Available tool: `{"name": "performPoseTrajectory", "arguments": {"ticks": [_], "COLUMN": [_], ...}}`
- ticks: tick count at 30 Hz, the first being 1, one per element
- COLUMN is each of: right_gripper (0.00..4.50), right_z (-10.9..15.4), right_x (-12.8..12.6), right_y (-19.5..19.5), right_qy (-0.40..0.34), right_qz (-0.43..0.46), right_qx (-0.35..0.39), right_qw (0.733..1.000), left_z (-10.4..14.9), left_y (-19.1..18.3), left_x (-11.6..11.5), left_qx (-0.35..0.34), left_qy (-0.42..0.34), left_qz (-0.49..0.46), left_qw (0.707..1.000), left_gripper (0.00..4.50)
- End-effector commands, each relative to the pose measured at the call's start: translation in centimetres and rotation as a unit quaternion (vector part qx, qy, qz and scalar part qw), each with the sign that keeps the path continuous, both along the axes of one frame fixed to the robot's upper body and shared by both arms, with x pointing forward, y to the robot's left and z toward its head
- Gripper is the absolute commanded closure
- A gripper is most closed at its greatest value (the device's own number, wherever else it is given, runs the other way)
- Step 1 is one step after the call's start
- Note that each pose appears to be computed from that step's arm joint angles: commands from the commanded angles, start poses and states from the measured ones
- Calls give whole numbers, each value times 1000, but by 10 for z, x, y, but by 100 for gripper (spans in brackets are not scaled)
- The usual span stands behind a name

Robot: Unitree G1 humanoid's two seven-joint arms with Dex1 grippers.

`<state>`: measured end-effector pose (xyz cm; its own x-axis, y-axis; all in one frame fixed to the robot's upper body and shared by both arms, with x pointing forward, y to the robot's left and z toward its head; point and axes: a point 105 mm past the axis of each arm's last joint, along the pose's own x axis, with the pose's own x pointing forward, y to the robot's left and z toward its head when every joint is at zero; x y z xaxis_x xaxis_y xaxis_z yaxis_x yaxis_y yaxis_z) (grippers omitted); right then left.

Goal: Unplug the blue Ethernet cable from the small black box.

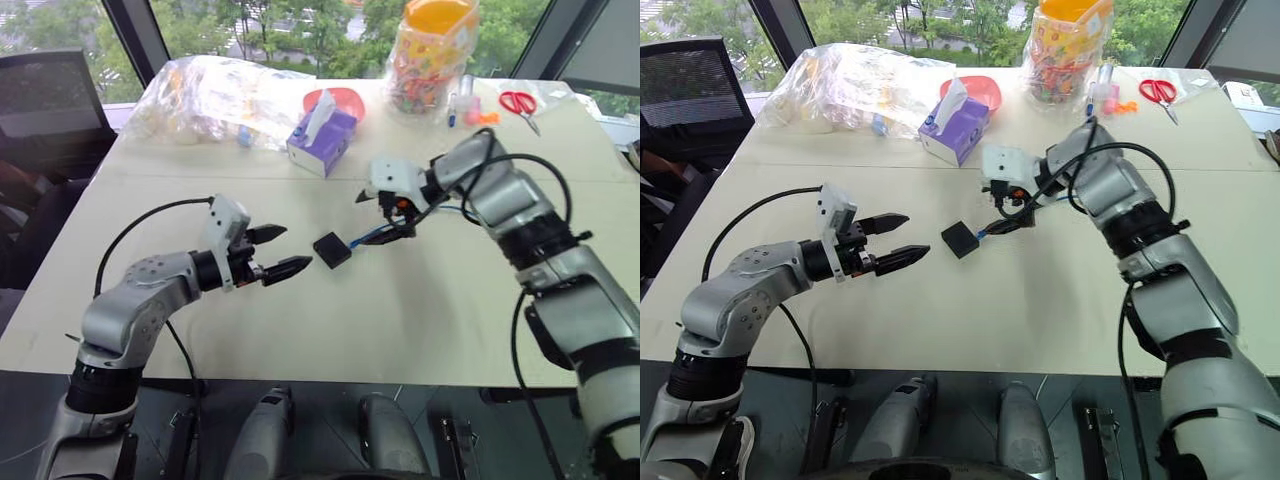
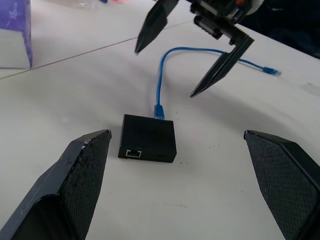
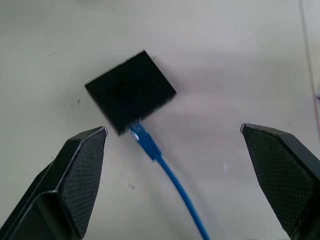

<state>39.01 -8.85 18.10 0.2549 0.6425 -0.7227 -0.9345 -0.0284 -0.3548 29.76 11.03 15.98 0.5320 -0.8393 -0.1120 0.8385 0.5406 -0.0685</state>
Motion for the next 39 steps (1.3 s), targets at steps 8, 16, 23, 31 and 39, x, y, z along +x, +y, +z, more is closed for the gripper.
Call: {"name": "performPoseTrajectory", "arguments": {"ticks": [8,16,23,31,39], "right_gripper": [0,86,443,443,443], "right_z": [-16,-33,-37,-7,34], "right_x": [20,23,16,29,15], "right_y": [7,10,20,21,-26], "right_qy": [-66,-61,-42,-170,-421], "right_qz": [66,67,92,80,-23], "right_qx": [-136,-168,-162,-82,21], "right_qw": [986,982,982,979,906], "left_z": [15,15,14,14,25], "left_y": [6,7,5,2,3], "left_x": [-8,-9,-7,0,22], "left_qx": [0,2,1,-2,-18], "left_qy": [-31,-35,-38,-41,-49], "left_qz": [17,24,27,28,31], "left_qw": [999,999,999,999,998], "left_gripper": [4,0,0,0,0]}}
